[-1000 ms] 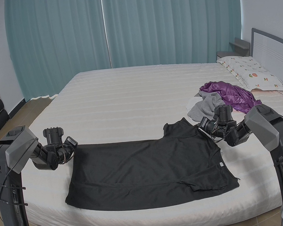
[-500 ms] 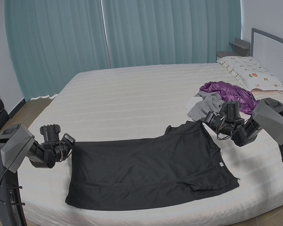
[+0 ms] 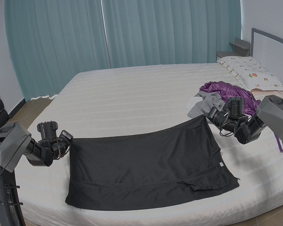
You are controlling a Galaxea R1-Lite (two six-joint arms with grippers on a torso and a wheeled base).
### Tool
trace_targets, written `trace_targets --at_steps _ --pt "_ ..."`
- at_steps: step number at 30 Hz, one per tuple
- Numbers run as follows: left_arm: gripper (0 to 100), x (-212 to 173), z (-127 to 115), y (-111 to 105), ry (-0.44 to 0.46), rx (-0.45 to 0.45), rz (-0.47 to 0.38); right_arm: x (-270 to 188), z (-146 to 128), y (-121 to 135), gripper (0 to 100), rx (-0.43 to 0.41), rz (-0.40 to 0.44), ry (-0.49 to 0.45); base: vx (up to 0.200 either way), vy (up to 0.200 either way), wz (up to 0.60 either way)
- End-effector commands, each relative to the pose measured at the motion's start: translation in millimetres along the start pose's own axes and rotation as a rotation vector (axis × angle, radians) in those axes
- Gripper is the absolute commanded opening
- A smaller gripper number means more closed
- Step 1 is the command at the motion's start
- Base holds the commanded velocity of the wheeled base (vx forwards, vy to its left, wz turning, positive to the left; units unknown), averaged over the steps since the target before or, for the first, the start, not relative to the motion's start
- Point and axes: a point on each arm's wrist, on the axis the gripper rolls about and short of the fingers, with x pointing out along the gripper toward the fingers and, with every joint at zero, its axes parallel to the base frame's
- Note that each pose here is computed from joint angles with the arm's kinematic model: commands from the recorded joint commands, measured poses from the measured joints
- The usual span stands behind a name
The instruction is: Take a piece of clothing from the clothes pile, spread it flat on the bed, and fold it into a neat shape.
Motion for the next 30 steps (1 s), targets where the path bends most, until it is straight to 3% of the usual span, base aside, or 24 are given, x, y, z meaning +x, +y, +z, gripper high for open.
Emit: trace_targets --at_steps 1,30 --pt "0 0.0 0.7 -0.7 -0.01 0.0 -0.009 -1.7 1.7 2.3 0 -0.001 0.003 -0.003 0.0 0.0 0.0" --pt "0 -28.8 -5.4 2.2 0.049 0.016 0.008 -59.2 -21.9 -11.6 0 0.038 -0.049 0.157 0.0 0.0 0.0"
